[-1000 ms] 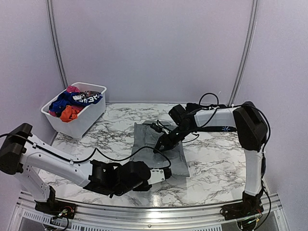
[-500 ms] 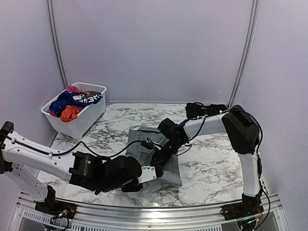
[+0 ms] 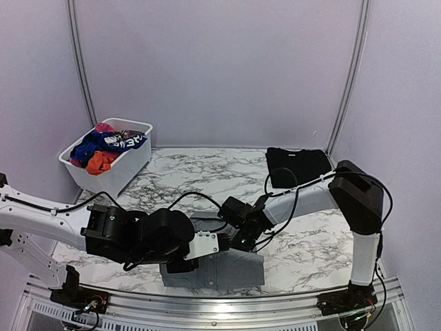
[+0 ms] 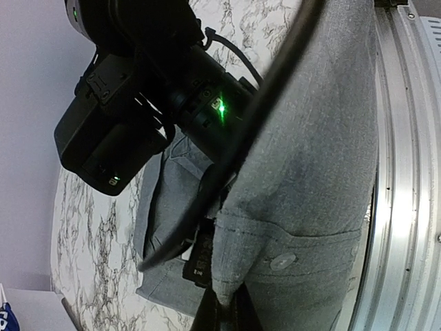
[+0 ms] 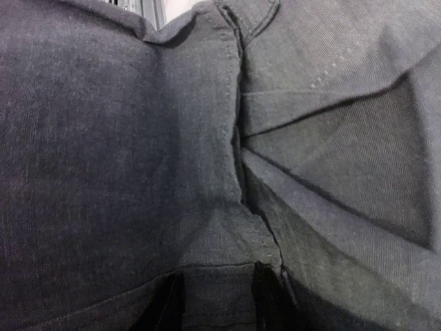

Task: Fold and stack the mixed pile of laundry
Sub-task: Fold the 2/3-rectangle-folded shirt at the center of the board.

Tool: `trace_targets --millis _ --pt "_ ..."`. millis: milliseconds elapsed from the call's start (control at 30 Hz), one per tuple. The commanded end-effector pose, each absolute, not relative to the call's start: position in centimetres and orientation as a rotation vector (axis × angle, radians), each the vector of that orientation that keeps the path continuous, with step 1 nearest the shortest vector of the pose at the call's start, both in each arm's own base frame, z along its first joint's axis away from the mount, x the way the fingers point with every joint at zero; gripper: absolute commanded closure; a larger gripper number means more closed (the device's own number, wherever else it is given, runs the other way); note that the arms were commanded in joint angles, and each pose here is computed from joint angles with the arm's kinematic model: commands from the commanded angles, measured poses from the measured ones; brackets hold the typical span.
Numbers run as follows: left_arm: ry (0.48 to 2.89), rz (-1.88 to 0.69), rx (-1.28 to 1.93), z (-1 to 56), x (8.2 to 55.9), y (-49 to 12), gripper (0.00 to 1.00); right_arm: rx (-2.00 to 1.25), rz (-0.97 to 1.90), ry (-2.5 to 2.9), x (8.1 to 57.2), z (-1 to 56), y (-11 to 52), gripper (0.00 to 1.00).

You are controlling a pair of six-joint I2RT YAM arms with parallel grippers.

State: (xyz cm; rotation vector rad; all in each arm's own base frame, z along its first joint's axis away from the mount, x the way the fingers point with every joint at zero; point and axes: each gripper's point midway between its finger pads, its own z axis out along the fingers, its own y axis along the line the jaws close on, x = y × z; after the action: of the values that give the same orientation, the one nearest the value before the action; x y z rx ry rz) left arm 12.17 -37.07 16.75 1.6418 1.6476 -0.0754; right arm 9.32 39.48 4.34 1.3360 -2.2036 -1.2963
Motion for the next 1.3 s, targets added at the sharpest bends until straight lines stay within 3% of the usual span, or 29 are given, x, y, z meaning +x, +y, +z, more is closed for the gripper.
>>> trace_targets --millis 0,300,600,900,1267 --pt "1.663 -0.158 1.625 17.7 11.6 -36.5 1.00 1.376 -1.265 -2.243 10.7 5.8 39.7 0.64" --pt "1.674 -0.186 1.696 16.6 10.8 -36.8 1.00 1.460 -1.445 -2.443 22.4 13.9 42.1 0.57" --pt "1.737 -0.119 1.666 15.8 14.7 -37.4 1.00 1.267 -1.270 -2.720 30.4 8.3 39.7 0.59" --pt "1.763 -0.026 1.657 13.5 20.5 -37.7 1.00 1.169 -1.186 -2.667 31.1 1.3 40.0 0.71" --pt "1.773 0.062 1.663 10.9 27.2 -37.8 1.00 1.207 -1.175 -2.580 28.5 -0.6 38.8 0.73"
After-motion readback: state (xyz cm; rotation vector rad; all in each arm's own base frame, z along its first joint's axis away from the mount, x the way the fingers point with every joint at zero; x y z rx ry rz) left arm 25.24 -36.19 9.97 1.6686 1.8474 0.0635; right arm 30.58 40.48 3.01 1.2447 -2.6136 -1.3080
